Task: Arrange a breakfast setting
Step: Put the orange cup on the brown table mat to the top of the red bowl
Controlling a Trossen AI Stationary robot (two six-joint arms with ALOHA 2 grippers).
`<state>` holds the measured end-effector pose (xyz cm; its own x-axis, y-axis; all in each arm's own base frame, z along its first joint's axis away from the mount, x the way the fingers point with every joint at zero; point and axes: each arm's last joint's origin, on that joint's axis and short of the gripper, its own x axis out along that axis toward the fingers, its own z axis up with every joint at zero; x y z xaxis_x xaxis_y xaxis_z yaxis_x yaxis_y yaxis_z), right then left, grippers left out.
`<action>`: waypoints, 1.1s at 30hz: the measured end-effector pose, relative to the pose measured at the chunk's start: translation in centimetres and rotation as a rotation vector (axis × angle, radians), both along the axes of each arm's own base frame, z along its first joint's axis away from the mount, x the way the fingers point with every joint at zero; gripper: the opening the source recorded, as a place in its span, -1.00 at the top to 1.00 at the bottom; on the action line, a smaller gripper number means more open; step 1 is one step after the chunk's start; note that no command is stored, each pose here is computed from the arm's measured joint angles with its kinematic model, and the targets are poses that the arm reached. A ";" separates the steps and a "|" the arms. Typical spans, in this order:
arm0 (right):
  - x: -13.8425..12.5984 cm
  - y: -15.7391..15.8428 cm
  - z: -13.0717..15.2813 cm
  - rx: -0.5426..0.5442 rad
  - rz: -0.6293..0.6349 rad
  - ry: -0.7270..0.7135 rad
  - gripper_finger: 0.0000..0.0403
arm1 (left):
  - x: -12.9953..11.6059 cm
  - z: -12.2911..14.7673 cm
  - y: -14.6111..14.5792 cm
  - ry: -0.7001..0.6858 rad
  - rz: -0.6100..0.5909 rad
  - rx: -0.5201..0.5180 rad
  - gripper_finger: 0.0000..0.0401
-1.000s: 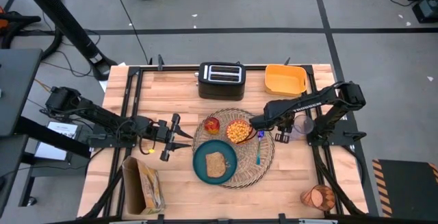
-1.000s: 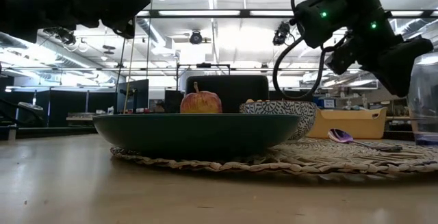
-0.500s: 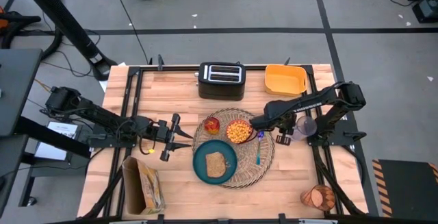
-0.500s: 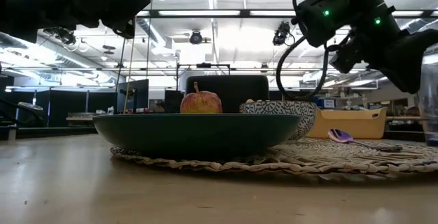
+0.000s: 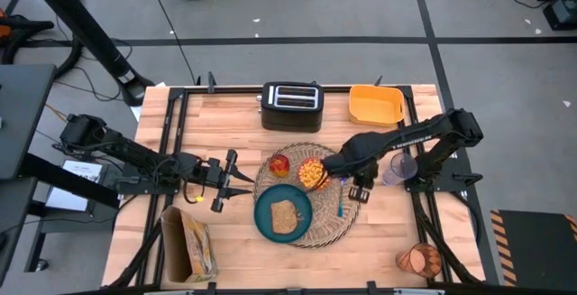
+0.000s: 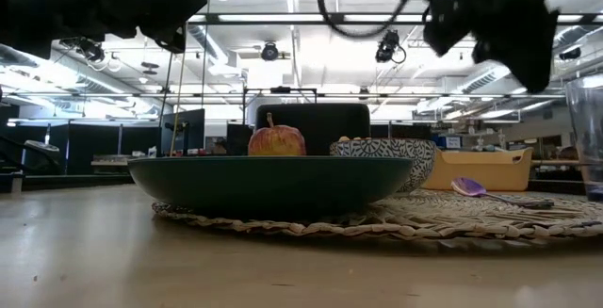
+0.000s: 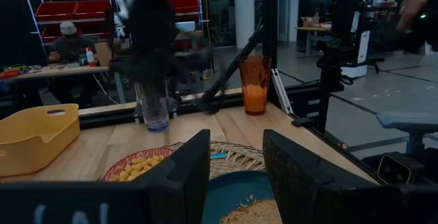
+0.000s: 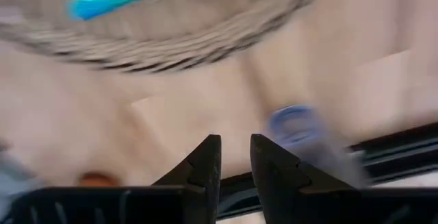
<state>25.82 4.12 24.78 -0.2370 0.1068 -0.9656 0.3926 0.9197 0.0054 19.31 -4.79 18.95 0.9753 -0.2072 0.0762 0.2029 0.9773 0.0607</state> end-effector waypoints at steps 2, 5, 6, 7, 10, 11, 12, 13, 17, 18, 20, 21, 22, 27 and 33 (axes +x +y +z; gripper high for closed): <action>0.1 1.3 0.7 0.055 -0.039 -0.005 0.57 | 0.0 0.0 0.0 0.000 0.000 0.000 0.28; 0.1 3.6 1.9 0.121 -0.083 -0.017 0.57 | 0.0 0.0 0.0 0.000 0.000 0.000 0.28; 0.1 4.3 2.4 0.137 -0.100 -0.020 0.57 | 0.0 0.0 0.0 0.000 0.000 0.000 0.28; 0.0 5.1 2.9 0.152 -0.119 -0.021 0.57 | 0.0 0.0 0.0 0.000 0.000 0.000 0.28; -0.4 7.2 4.2 0.177 -0.188 -0.013 0.57 | 0.0 0.0 0.0 0.001 0.000 0.000 0.28; -0.7 7.9 4.5 0.183 -0.211 0.003 0.57 | 0.0 0.0 0.0 0.000 0.000 0.000 0.28; -1.0 8.5 4.8 0.189 -0.235 0.025 0.57 | 0.0 0.0 0.0 0.000 0.000 0.000 0.28; -1.4 9.2 5.0 0.195 -0.259 0.049 0.57 | 0.0 0.0 0.0 0.001 0.000 0.000 0.28; -3.2 11.9 5.2 0.195 -0.361 0.184 0.54 | 0.0 0.0 0.0 -0.003 0.001 0.017 0.28; -3.7 12.5 5.3 0.191 -0.392 0.219 0.52 | 0.0 0.0 0.0 -0.005 0.002 0.025 0.28; -4.5 13.7 5.3 0.182 -0.463 0.279 0.47 | 0.0 0.0 0.0 -0.006 0.003 0.030 0.28; -4.9 14.2 5.4 0.180 -0.495 0.304 0.44 | 0.0 0.0 0.0 -0.004 0.002 0.032 0.28; -5.2 14.7 5.5 0.178 -0.525 0.318 0.40 | 0.0 -0.1 0.0 0.001 0.003 0.036 0.28; -6.5 17.1 6.1 0.185 -0.653 0.281 0.20 | 0.1 -0.1 0.5 0.003 0.028 0.064 0.28; -8.0 19.4 5.8 0.143 -0.743 0.167 0.01 | 0.7 0.5 1.8 -0.022 0.103 0.077 0.28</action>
<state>17.78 23.53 30.53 -0.1958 0.4160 -0.8880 0.9124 0.4091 -0.0096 20.02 -2.97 19.47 0.9900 -0.1125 0.0856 0.0998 0.9852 0.1395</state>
